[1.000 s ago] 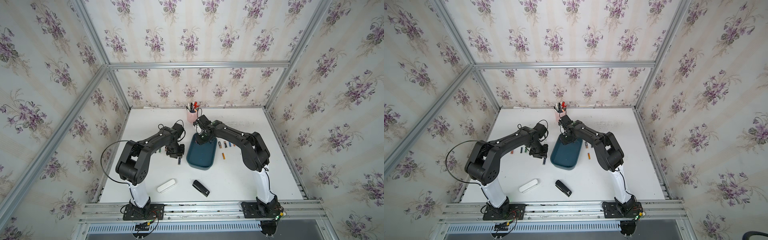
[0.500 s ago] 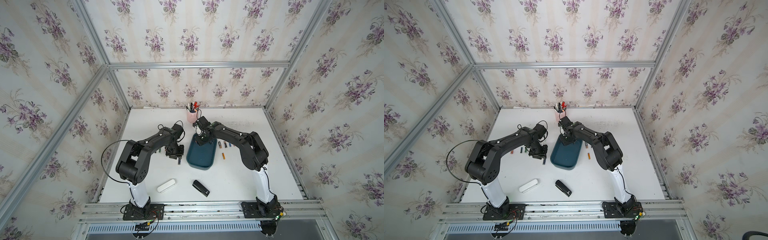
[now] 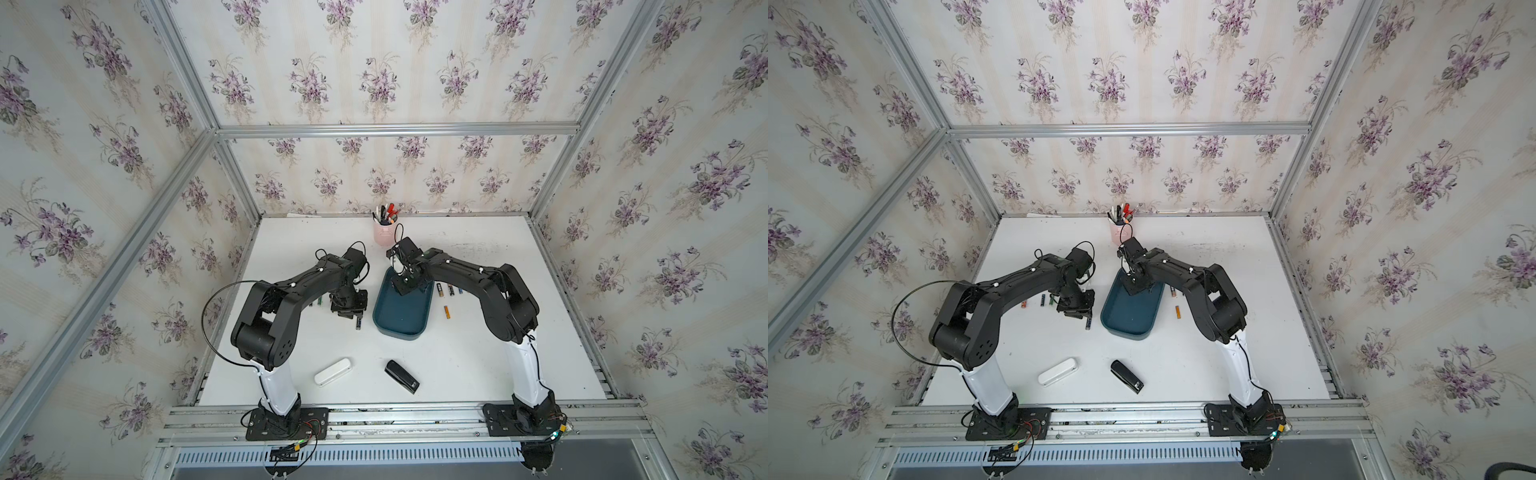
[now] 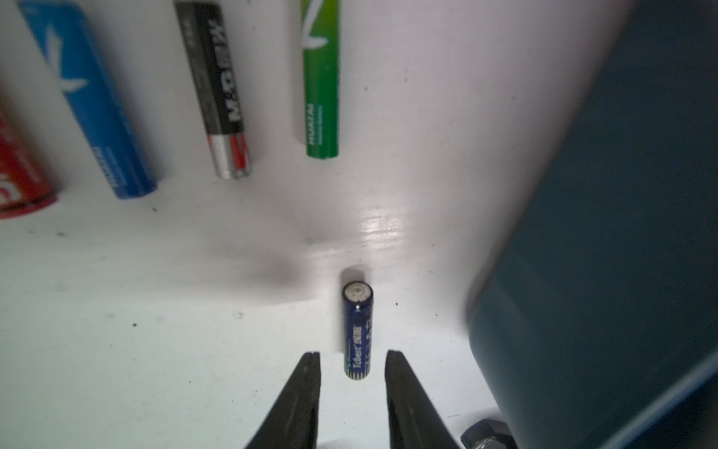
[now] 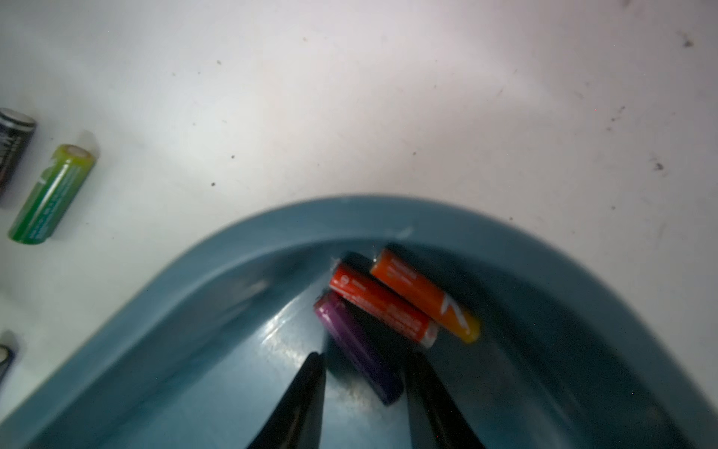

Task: Take the batteries out of the storage box
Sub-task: Pick up the battery from the storage box.

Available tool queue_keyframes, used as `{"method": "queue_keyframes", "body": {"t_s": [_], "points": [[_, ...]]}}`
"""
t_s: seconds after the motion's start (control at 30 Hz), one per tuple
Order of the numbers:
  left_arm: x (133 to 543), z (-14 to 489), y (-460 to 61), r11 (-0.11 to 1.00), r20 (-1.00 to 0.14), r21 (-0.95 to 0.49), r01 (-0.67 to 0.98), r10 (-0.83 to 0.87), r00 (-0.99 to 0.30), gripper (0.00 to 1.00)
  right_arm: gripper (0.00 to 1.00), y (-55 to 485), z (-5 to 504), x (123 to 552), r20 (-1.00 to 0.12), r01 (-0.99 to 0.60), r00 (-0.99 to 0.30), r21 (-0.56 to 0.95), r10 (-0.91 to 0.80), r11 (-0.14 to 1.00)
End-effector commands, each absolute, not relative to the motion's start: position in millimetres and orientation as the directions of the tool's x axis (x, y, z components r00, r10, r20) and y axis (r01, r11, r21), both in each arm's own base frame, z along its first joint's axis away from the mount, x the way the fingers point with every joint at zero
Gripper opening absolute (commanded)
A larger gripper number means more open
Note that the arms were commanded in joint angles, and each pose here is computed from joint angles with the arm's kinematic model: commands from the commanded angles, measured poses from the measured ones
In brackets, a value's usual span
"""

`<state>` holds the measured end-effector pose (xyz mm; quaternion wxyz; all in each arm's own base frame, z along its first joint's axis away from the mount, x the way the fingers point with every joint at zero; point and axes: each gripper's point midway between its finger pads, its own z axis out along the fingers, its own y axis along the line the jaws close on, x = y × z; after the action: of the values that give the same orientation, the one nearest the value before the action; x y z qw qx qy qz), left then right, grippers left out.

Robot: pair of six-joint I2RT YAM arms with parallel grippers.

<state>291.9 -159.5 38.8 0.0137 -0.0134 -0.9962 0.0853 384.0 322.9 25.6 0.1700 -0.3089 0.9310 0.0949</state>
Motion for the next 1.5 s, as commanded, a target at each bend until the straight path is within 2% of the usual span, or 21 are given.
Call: {"method": "queue_keyframes", "body": {"t_s": [0.0,0.37,0.5,0.63,0.77,1.07,1.47], "points": [[290.8,42.1,-156.6,0.987,0.024,-0.156,0.034,0.038,-0.999,0.34,0.38,320.0,25.0,384.7,-0.363,-0.610,-0.749,0.053,-0.554,0.791],[292.2,44.1,-156.6,0.987,0.019,-0.156,0.039,0.043,-0.999,0.34,0.20,317.2,20.8,366.8,-0.354,-0.602,-0.766,0.106,-0.536,0.791],[292.7,45.8,-156.2,0.987,0.015,-0.156,0.038,0.041,-0.999,0.34,0.20,318.3,20.0,363.5,-0.351,-0.606,-0.766,0.114,-0.538,0.787],[292.6,46.7,-156.5,0.987,0.013,-0.158,0.041,0.043,-0.999,0.34,0.29,319.2,16.9,365.8,-0.346,-0.604,-0.768,0.111,-0.539,0.789],[292.3,47.6,-156.1,0.987,0.012,-0.156,0.041,0.044,-0.999,0.34,0.30,321.6,12.0,369.5,-0.336,-0.602,-0.771,0.106,-0.541,0.792],[296.9,53.5,-153.6,0.988,-0.001,-0.149,0.047,0.048,-0.999,0.34,0.13,313.6,7.7,369.3,-0.303,-0.582,-0.786,0.070,-0.539,0.810],[309.0,64.2,-155.7,0.987,-0.021,-0.151,0.054,0.051,-0.998,0.34,0.12,317.8,55.2,359.2,-0.328,-0.501,-0.840,0.162,-0.432,0.850]]}}
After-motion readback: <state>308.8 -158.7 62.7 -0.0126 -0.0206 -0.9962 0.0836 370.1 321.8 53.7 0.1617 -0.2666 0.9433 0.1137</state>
